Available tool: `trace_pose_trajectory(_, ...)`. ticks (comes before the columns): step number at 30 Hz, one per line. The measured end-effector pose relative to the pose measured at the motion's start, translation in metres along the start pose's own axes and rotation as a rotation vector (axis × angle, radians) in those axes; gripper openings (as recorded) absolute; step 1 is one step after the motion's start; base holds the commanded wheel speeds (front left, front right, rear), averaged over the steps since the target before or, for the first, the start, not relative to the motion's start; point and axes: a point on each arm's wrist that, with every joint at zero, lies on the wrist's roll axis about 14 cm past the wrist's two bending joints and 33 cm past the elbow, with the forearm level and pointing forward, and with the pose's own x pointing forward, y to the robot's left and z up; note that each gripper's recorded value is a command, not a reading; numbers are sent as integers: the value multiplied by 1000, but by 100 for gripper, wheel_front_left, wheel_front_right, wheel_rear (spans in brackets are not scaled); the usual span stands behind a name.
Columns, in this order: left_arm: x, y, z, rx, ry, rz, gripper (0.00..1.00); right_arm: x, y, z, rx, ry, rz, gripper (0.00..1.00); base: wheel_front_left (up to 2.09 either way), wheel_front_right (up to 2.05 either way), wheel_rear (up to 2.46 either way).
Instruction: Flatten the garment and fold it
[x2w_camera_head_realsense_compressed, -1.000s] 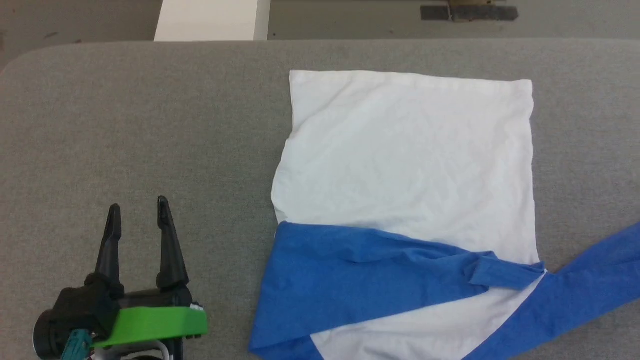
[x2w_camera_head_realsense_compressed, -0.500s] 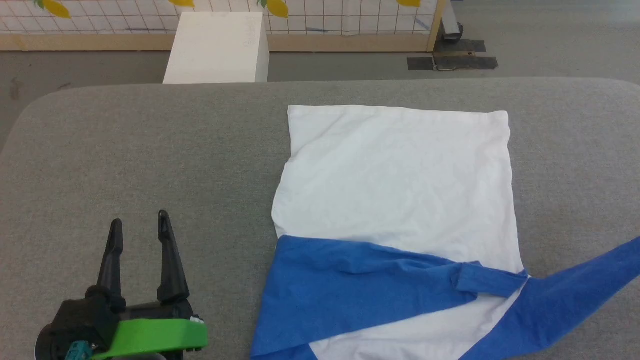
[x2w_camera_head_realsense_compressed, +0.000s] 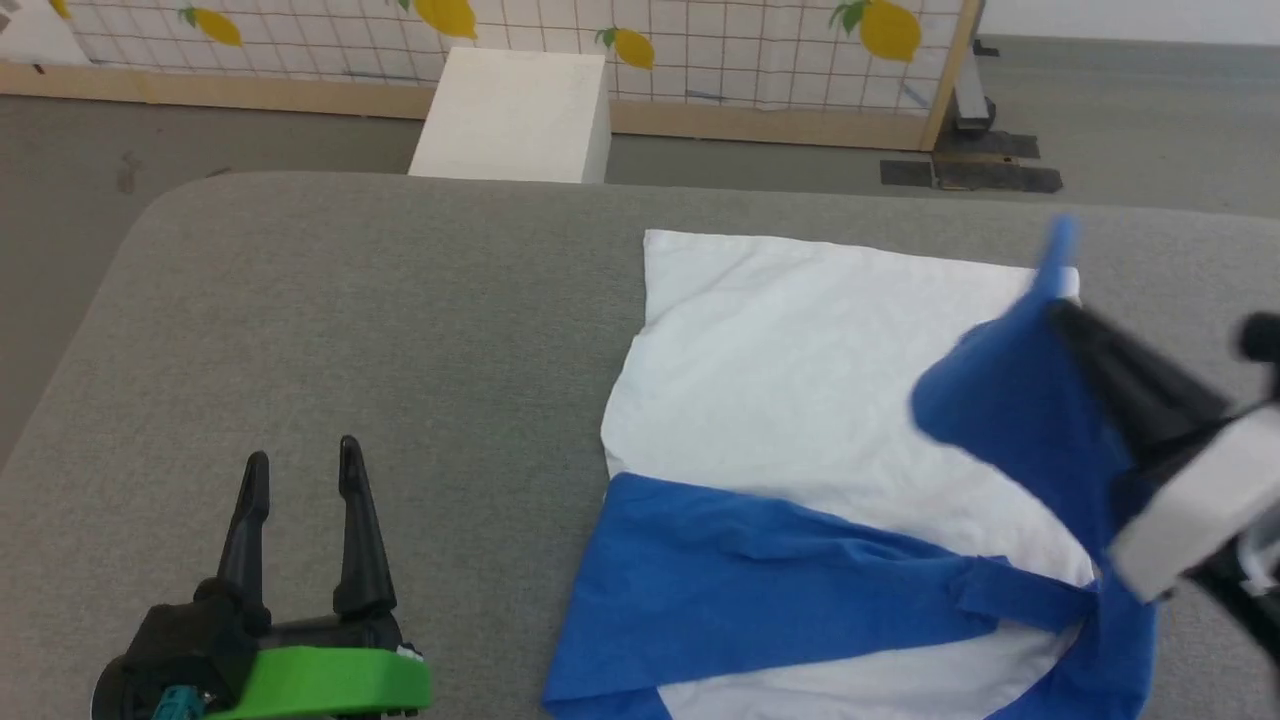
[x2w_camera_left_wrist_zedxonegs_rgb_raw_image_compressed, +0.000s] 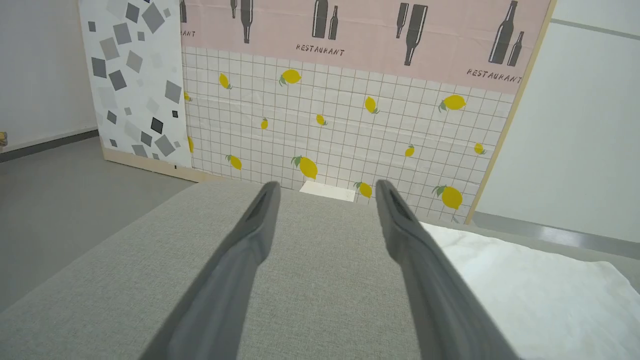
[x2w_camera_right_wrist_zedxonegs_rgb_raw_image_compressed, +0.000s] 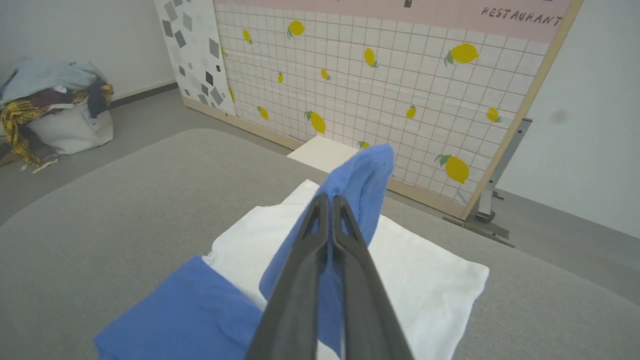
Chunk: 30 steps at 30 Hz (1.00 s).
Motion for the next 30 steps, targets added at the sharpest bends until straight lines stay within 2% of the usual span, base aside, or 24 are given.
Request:
trace_pose_trajectory(4,-5,4,3,0,-2,13,100,19,58,-11,1,40,176,0,0,0,0)
trace_pose_trajectory(8,-8,7,1,0,8,26,100,38,105,-37,16,112,317,0,0,0,0)
trace_pose_trajectory(12,-12,9,-6,-2,31,42,100,53,138,-81,35,222,403,0,0,0,0)
trace_pose_trajectory(18,-12,15,-13,-3,52,73,100,64,169,-141,20,359,482,0,0,0,0)
trace_pose_trajectory(23,-14,20,-17,2,61,93,100,75,184,-168,12,402,514,0,0,0,0)
trace_pose_trajectory(24,-14,21,-18,4,63,98,100,77,187,-172,15,406,516,26,0,0,0)
trace_pose_trajectory(26,-15,23,-19,6,66,103,100,81,191,-175,23,405,517,100,0,0,0)
trace_pose_trajectory(30,-14,20,-18,4,62,93,100,89,196,-160,59,355,517,100,0,0,0)
